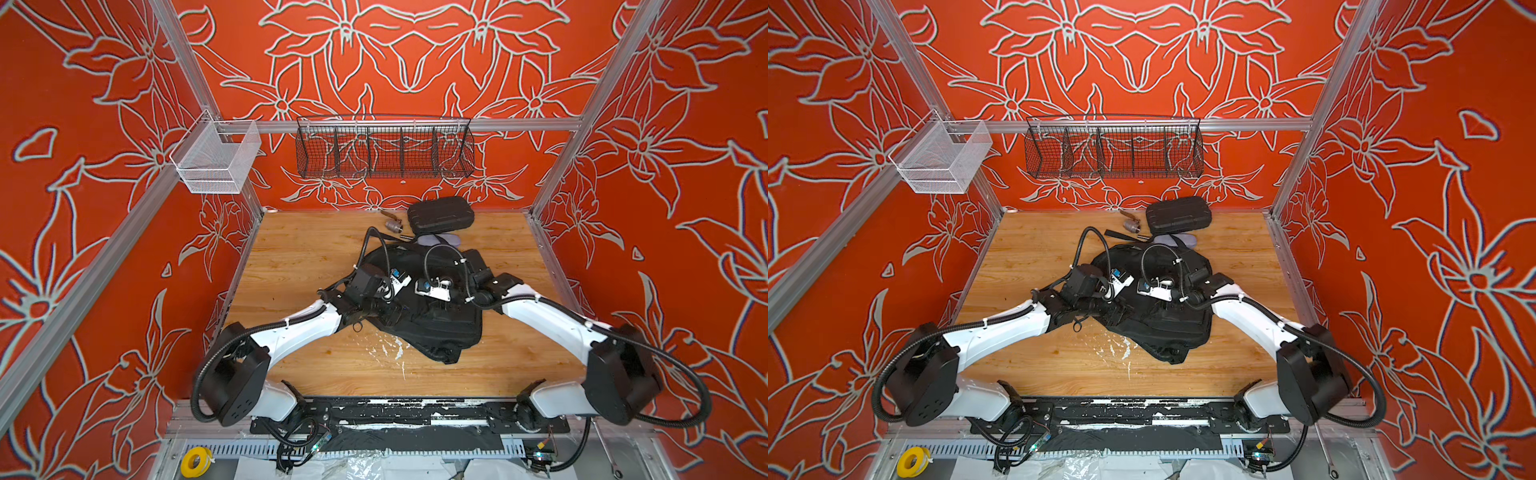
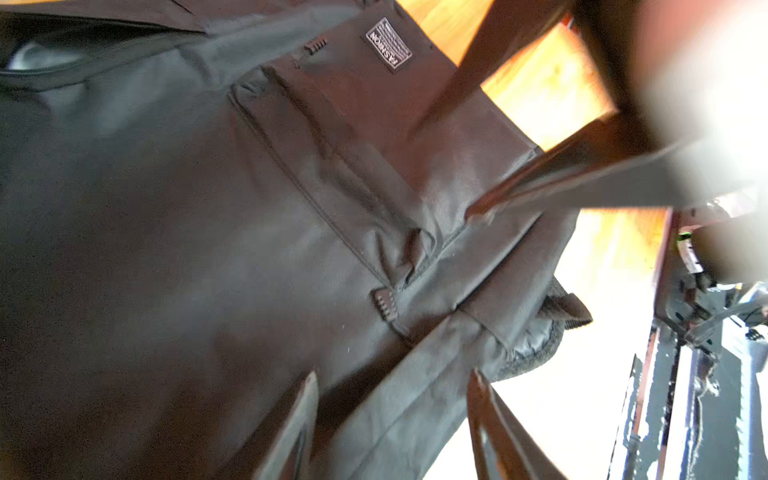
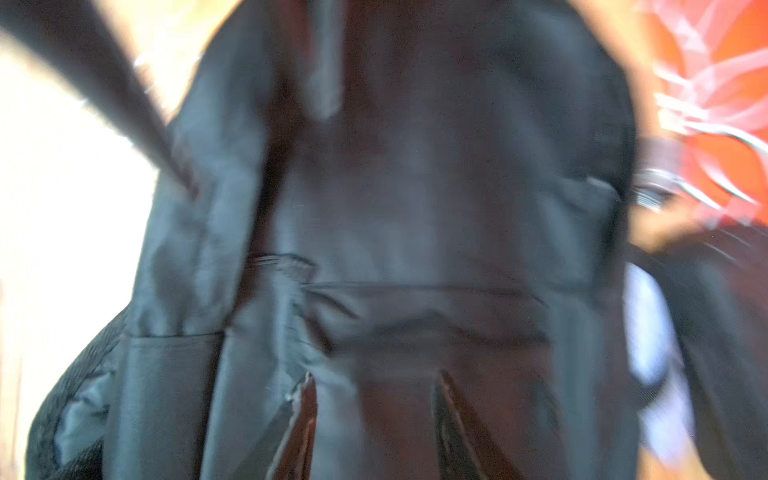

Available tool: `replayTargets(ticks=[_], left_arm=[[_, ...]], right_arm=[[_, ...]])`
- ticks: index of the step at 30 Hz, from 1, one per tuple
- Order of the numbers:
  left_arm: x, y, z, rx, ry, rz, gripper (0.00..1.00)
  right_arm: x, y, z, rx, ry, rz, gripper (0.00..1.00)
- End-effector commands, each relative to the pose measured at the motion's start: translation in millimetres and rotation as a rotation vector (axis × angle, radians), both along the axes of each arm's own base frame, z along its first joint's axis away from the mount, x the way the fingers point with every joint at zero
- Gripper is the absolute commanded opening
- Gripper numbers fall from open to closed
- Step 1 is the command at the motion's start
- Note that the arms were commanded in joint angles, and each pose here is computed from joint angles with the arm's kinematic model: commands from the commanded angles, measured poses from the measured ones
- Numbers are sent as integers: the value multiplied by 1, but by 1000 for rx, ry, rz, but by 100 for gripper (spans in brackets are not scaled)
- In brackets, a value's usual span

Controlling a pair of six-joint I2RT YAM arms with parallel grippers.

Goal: Pack the student bag

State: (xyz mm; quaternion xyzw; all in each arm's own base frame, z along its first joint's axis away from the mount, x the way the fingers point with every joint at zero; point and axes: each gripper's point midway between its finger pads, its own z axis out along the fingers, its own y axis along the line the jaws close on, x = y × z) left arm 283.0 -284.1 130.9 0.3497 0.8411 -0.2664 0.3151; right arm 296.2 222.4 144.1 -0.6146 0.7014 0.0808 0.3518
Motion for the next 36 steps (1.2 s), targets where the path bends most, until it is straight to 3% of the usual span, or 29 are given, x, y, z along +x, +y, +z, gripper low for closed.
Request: replayTargets(ticks=[1,5,11,16,20,23,27,32,36], left_arm=[[-6,-2,-21,120,75,-7,59],[-2,-12,-34,164,137,18,59],[2,-14,-63,325,199,94,55],[7,-20,-76,375,243,151,52],[4,-31,-83,403,249,135,52],[5,-33,-91,433,261,151,52],[11,-30,-99,471,276,197,47],[9,-28,-110,505,306,210,40],[6,-25,-115,527,329,207,30]], right_arm=[[13,-14,23,121,55,-298,46],[16,-27,43,296,223,-649,36],[6,-30,33,499,466,-962,34],[-4,-24,-2,540,553,-1026,26],[-14,-22,-34,500,611,-1114,26],[-19,-28,-50,543,624,-1198,25],[-26,-32,-60,599,617,-1232,19],[-38,-28,-77,532,654,-1228,18],[-47,-28,-95,498,690,-1245,19]])
